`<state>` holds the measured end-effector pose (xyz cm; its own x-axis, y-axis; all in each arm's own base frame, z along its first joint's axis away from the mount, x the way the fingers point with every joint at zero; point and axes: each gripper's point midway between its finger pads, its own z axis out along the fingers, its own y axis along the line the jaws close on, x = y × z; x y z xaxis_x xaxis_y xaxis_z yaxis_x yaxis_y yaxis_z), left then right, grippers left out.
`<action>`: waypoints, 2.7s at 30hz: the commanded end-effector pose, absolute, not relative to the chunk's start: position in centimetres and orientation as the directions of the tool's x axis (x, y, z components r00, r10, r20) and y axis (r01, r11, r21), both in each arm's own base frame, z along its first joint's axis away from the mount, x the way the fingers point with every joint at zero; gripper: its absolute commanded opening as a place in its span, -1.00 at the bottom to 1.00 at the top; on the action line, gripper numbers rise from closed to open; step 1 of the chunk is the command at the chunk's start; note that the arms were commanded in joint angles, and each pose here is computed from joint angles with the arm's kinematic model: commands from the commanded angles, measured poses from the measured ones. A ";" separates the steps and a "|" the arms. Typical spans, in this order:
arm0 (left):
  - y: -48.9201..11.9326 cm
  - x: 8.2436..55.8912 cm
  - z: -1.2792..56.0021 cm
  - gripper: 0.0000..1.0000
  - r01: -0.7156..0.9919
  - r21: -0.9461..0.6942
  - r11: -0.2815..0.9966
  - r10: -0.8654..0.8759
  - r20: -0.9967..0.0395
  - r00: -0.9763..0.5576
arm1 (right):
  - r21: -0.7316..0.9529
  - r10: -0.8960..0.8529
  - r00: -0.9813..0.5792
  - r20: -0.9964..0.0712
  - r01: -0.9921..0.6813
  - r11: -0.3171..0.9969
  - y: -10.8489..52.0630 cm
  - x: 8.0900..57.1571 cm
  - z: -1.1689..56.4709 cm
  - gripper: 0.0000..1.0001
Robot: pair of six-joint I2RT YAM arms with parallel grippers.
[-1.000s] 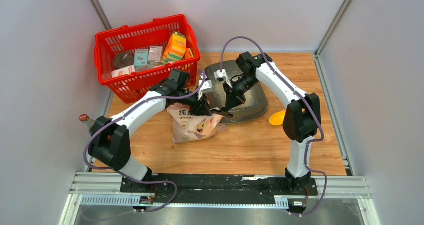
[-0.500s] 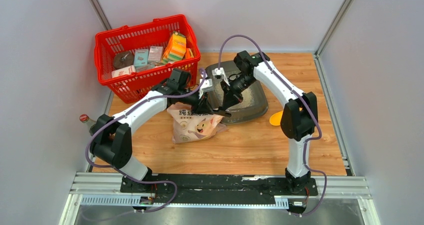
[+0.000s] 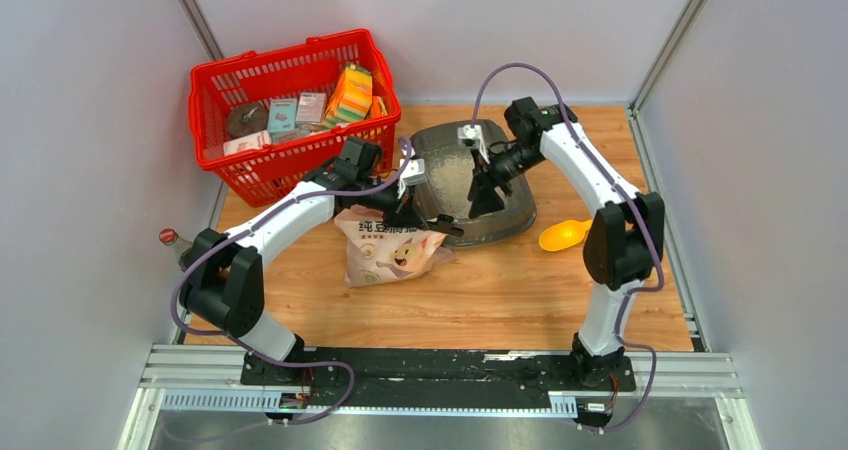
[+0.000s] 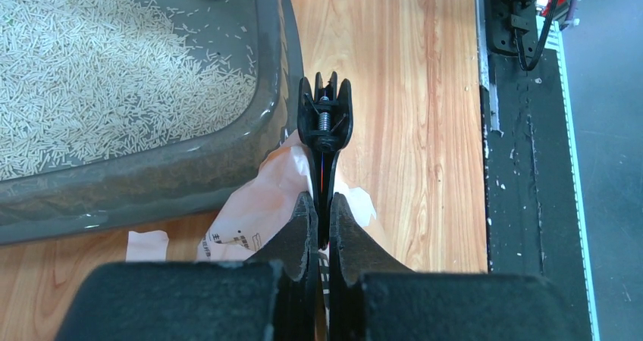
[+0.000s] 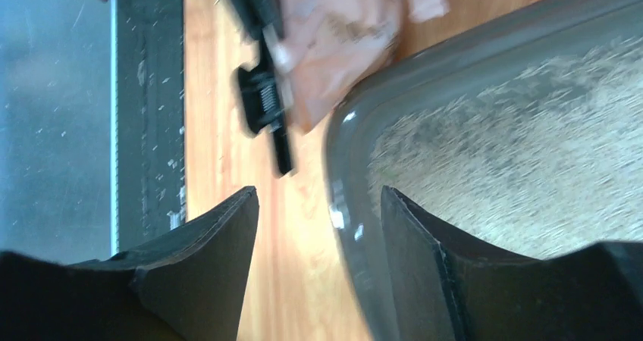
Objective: Fill the litter box with clean litter
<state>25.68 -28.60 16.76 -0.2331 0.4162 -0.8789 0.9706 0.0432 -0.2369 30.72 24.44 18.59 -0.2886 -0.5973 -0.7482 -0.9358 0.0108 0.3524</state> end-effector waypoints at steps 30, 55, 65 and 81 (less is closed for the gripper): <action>-29.3 25.9 18.6 -1.00 0.983 -0.186 0.012 0.394 -0.902 -0.175 | 0.166 -0.568 -0.154 -0.809 -0.986 0.032 28.1 27.3 19.0 0.23; -29.0 26.3 18.1 -0.47 0.977 -0.204 0.066 0.420 -0.882 -0.213 | 0.178 -0.580 -0.193 -0.791 -0.980 0.083 28.8 27.7 17.8 -0.84; -26.4 26.6 17.6 -0.21 0.979 -0.173 0.106 0.441 -0.874 -0.202 | 0.162 -0.586 -0.159 -0.795 -0.986 0.048 25.4 26.7 21.3 -1.00; -26.6 26.4 18.1 -1.00 0.982 -0.162 0.096 0.401 -0.897 -0.187 | -0.035 -0.653 0.065 -0.754 -0.998 -0.060 24.6 29.1 22.2 -1.00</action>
<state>26.43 -26.24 16.02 -0.2529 0.4458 -0.8587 0.9675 0.1242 -0.2204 27.64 23.98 21.65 -0.0234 -0.6467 -0.7624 -0.9991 -0.0111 0.0401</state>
